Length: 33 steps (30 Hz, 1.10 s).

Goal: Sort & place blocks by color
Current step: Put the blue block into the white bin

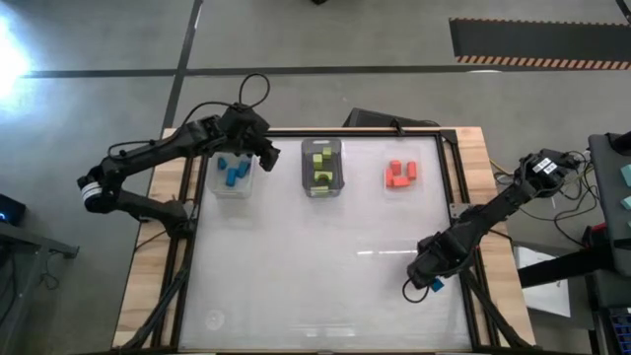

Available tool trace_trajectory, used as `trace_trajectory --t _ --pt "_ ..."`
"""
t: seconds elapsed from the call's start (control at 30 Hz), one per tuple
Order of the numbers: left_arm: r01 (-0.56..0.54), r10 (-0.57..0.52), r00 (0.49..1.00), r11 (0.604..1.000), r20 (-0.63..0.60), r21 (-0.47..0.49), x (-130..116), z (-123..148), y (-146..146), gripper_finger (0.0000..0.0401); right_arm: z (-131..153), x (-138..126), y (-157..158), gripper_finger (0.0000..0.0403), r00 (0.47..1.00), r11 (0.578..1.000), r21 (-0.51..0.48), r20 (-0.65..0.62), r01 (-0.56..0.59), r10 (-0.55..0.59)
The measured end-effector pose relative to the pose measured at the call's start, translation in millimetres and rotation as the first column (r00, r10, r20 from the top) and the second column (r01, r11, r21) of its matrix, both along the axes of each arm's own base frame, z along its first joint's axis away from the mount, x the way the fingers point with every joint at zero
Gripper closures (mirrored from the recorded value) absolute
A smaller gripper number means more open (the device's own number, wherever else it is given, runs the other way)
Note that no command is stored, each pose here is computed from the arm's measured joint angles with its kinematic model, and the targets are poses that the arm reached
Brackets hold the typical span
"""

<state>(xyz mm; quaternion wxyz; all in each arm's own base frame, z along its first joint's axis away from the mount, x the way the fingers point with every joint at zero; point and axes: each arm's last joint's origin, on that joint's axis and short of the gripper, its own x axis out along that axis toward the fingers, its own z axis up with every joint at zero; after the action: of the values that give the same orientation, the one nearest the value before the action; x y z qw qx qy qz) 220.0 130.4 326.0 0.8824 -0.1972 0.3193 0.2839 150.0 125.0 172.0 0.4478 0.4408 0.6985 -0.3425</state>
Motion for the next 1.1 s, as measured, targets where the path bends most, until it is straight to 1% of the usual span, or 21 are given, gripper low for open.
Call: trace_trajectory --t 0.2,0.33,0.5,0.57,0.63,0.7,0.97,1.03,1.1 --pt "-0.001 0.001 1.000 1.000 0.000 -0.001 0.0 0.0 0.0 0.0216 -18.3 2.5 2.0 0.0184 0.996 0.998 0.067 0.088 0.000 -0.006" --pt "-0.001 0.001 1.000 1.000 0.001 -0.002 0.0 0.0 0.0 0.0216 -26.6 0.5 1.0 0.0184 0.998 0.998 0.066 0.060 -0.003 -0.001" --pt "-0.002 0.002 1.000 1.000 0.003 -0.002 0.1 0.1 0.0 0.0216 -28.3 1.2 1.6 0.0184 0.998 0.998 0.066 0.061 -0.013 0.009" --pt "-0.003 0.003 1.000 1.000 0.005 -0.002 0.2 0.2 0.1 0.0216 -29.1 1.3 1.6 0.0192 0.998 0.997 0.070 0.066 -0.013 0.009" --pt "-0.003 0.003 1.000 1.000 0.008 0.000 0.4 0.5 0.2 0.0216 -30.3 1.0 1.7 0.0210 0.998 0.997 0.079 0.067 -0.013 0.008" --pt "-0.003 0.003 1.000 1.000 0.018 0.006 1.0 1.3 0.6 0.0216 -31.0 0.7 2.0 0.0236 0.998 0.995 0.098 0.060 -0.014 0.009" --pt "-0.003 0.002 0.999 1.000 0.046 0.022 2.8 3.7 1.6 0.0216 -29.2 1.5 3.1 0.0361 0.998 0.992 0.124 0.068 -0.013 0.005" --pt "-0.003 0.002 0.999 1.000 0.046 0.022 2.8 3.7 1.6 0.0216 -26.9 1.5 3.1 0.0379 0.996 0.991 0.134 0.084 -0.020 0.009" --pt "-0.003 0.002 0.999 1.000 0.046 0.022 2.8 3.7 1.6 0.0216 -23.0 0.6 2.0 0.0385 0.994 0.990 0.137 0.106 -0.017 0.003"
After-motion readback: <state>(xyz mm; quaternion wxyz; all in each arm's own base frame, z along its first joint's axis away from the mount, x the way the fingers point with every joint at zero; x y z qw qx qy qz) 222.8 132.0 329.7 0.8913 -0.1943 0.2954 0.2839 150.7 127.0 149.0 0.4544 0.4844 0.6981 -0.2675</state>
